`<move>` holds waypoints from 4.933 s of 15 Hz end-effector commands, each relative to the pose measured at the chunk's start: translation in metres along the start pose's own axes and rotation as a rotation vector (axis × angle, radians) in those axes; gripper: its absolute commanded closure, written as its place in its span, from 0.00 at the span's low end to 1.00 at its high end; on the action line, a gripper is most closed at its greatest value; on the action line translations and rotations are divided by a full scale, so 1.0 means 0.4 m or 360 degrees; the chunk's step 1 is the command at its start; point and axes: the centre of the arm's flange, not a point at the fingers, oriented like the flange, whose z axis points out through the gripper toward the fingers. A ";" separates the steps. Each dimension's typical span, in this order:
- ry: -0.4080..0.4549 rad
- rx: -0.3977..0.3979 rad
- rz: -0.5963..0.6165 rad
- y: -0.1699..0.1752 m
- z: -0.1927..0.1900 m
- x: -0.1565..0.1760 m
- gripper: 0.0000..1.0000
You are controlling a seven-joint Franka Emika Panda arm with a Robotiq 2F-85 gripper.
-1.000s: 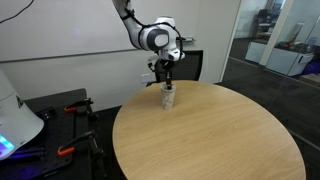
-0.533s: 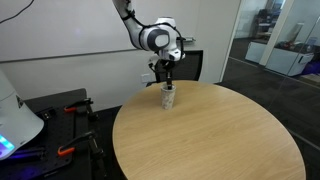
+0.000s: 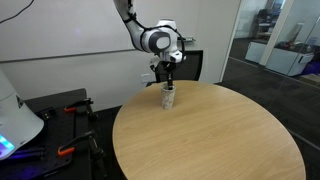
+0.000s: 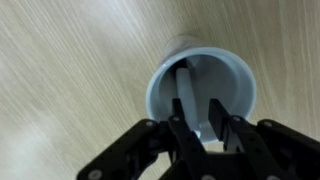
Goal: Remove the marker from the cup and put it on the table
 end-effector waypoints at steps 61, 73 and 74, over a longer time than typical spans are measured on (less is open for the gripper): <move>0.0233 0.0002 0.0763 0.308 -0.303 0.215 0.95; -0.0061 0.0046 0.0964 0.357 -0.153 0.363 0.95; -0.0087 0.0054 0.0938 0.358 -0.142 0.368 0.95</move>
